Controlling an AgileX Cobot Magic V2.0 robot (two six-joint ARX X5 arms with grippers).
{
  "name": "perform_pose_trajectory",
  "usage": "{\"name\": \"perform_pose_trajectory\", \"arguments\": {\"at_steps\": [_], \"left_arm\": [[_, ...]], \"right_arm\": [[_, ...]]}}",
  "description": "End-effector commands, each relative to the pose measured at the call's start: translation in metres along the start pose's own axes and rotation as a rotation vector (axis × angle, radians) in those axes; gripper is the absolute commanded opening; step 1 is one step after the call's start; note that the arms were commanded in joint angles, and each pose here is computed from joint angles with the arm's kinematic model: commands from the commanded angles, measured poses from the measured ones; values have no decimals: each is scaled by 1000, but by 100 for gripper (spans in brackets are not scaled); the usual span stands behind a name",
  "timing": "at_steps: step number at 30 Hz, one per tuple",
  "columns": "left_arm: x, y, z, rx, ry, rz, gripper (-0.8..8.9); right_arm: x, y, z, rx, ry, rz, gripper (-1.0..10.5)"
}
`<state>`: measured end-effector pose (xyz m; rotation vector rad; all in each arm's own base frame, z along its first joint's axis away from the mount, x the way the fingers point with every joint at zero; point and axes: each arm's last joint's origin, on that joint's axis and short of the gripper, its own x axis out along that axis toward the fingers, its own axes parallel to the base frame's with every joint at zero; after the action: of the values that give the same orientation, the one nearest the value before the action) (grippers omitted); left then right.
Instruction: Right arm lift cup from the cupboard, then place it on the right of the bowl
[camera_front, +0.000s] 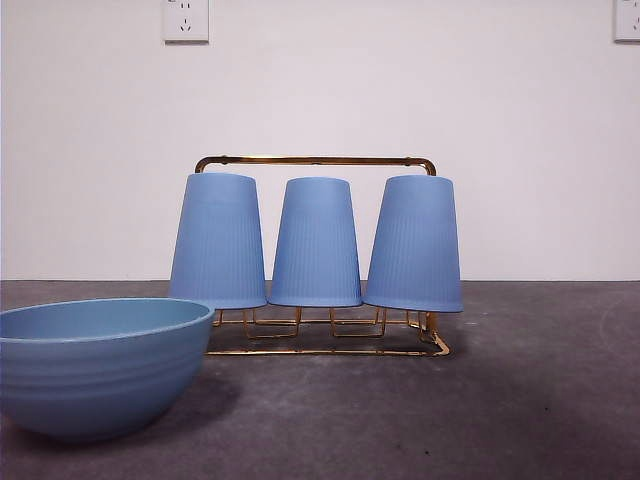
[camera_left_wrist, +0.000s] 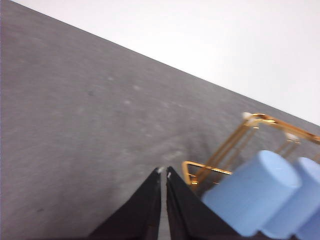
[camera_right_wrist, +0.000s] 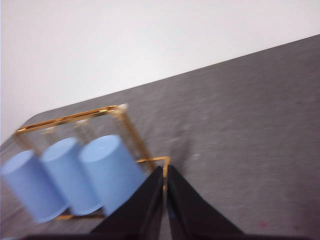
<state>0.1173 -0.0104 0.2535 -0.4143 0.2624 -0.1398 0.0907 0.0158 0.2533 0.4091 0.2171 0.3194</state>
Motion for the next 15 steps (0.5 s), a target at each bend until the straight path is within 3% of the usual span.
{"name": "perform_pose_trajectory", "arguments": {"at_steps": [1,8,12,15], "left_arm": [[6,-8,13,1,46,-53,15],[29,-27,27,24,231,-251,15],[41,-38,30,35,337,-396,15],[48,-46,32,55,407,-437,15]], "right_arm": [[2,7,10,-14,42,73,11],[15,16,27,-13,193,239,11],[23,19,32,-34,305,296,11],[30,22,34,-63,389,338,11]]}}
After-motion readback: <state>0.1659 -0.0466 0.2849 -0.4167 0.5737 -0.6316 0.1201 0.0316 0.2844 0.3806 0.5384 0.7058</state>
